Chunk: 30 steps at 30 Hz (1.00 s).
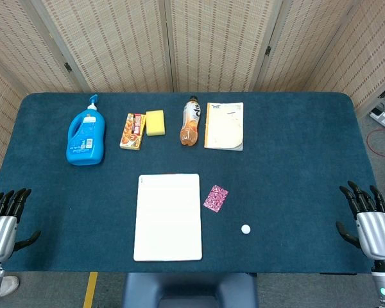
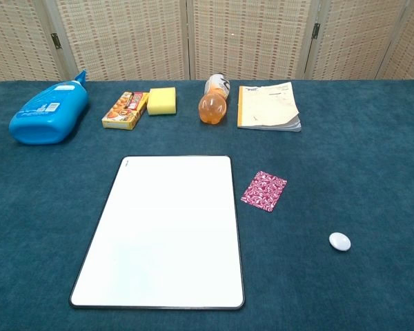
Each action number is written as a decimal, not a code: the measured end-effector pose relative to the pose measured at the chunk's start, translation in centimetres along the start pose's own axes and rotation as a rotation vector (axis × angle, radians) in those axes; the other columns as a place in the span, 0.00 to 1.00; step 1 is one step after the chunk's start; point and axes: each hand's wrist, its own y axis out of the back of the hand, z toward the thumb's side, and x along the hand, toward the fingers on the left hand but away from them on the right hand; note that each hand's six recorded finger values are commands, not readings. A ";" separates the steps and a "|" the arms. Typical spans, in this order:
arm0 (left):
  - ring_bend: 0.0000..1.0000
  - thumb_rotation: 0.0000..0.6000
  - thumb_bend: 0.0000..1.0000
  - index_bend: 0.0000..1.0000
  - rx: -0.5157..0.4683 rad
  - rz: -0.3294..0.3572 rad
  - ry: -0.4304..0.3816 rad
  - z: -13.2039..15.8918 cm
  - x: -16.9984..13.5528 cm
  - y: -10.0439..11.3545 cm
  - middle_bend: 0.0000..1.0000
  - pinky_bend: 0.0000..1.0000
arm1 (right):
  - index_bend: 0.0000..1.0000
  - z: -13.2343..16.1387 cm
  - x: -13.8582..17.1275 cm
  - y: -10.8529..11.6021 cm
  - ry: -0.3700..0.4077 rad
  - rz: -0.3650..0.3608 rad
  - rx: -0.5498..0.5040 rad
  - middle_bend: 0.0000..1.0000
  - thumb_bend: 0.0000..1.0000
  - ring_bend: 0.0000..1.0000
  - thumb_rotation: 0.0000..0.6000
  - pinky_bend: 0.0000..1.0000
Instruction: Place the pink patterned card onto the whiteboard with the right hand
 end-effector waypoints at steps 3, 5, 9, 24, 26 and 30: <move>0.08 1.00 0.24 0.07 0.002 -0.002 0.001 0.0 0.0 -0.1 0.11 0.00 | 0.11 0.0 0.0 -0.1 0.000 0.002 0.000 0.11 0.34 0.19 1.00 0.00; 0.08 1.00 0.24 0.07 0.004 -0.004 0.003 0.0 0.0 -0.1 0.11 0.00 | 0.11 0.0 -0.1 -0.1 0.001 0.003 -0.001 0.11 0.34 0.19 1.00 0.00; 0.08 1.00 0.24 0.07 0.003 -0.008 0.003 0.0 0.1 -0.1 0.11 0.00 | 0.11 0.1 -0.1 -0.1 0.007 0.002 0.001 0.11 0.34 0.19 1.00 0.00; 0.08 1.00 0.24 0.07 -0.004 -0.008 -0.003 0.2 0.0 -0.1 0.11 0.00 | 0.11 0.8 -0.8 -0.3 0.042 0.018 0.023 0.11 0.34 0.19 1.00 0.00; 0.08 1.00 0.24 0.07 -0.004 -0.007 -0.006 0.3 0.0 0.0 0.11 0.00 | 0.11 1.3 -1.2 -0.5 0.060 0.028 0.028 0.12 0.34 0.19 1.00 0.00; 0.08 1.00 0.24 0.08 -0.005 -0.003 -0.011 0.4 0.0 0.1 0.11 0.00 | 0.12 2.6 -2.3 -1.1 0.111 0.061 0.036 0.14 0.34 0.19 1.00 0.00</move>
